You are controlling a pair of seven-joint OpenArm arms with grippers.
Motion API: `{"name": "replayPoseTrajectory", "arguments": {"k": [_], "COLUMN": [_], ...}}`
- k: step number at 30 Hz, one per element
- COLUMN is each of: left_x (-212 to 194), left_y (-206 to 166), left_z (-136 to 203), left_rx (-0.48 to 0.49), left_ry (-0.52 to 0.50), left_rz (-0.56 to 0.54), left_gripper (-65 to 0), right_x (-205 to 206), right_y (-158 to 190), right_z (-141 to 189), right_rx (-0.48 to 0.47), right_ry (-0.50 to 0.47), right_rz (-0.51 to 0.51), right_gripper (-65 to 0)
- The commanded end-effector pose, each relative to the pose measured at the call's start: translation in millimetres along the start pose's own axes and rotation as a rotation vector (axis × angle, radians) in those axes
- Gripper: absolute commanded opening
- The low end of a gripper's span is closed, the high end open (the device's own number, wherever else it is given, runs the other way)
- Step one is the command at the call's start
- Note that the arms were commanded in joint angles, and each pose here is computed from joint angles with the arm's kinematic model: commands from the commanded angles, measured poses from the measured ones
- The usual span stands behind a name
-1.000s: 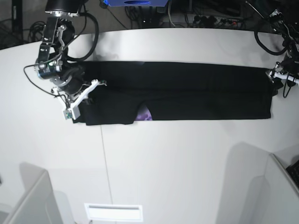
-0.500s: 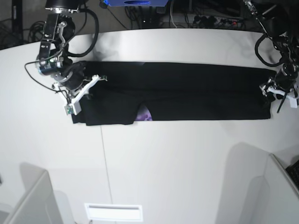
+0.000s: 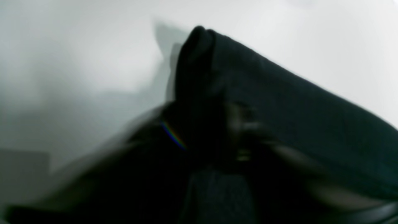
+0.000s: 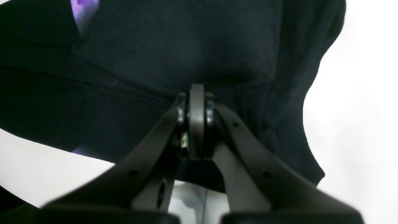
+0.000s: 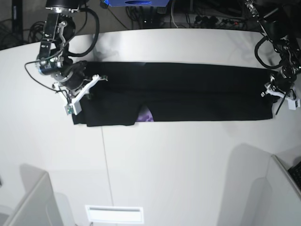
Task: Fold the T-shirt properly
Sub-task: 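Grasp the folded strip's ends with both grippers, then move the left gripper inward along the strip and pinch the fabric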
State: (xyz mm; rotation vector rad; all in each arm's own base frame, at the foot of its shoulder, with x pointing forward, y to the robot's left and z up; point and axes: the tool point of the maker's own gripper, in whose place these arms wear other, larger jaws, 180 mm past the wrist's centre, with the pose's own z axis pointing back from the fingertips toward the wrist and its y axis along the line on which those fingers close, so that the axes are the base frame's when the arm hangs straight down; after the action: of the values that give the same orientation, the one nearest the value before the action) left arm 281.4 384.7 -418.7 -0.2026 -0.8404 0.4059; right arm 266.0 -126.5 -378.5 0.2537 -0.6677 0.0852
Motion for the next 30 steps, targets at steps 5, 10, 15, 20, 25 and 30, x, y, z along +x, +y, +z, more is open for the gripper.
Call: {"name": "replayPoseTrajectory", "arguments": {"k": [5, 10, 15, 20, 25, 30], "left_x": [10.1, 27.0, 48.6, 62.2, 66.5, 54.3], "left_y": [7.1, 12.6, 6.4, -6.1, -20.9, -43.9], "left_z": [4.8, 10.5, 19.1, 33.8, 50.3, 59.9], "left_rx": [0.021, 0.034, 0.033, 0.029, 0.024, -0.008], "left_ry": [-0.005, -0.028, -0.074, -0.113, -0.133, -0.140], "left_rz": [-0.018, -0.045, -0.103, -0.194, -0.286, -0.339], "left_gripper": [-65.0, -65.0, -65.0, -65.0, -65.0, -65.0], "right_x": [4.0, -2.0, -3.3, 3.9, 12.0, 12.0], "right_y": [-0.7, -1.1, -0.4, -0.2, -10.4, -11.3], "right_z": [5.5, 6.0, 6.0, 11.1, 18.5, 18.3], "right_rx": [0.001, 0.000, 0.002, 0.055, 0.072, 0.069], "right_ry": [-0.031, -0.019, -0.018, -0.071, -0.117, -0.116], "right_rz": [0.001, -0.004, -0.009, -0.113, -0.182, -0.180], "right_gripper": [-65.0, -65.0, -65.0, -65.0, -65.0, -65.0]}}
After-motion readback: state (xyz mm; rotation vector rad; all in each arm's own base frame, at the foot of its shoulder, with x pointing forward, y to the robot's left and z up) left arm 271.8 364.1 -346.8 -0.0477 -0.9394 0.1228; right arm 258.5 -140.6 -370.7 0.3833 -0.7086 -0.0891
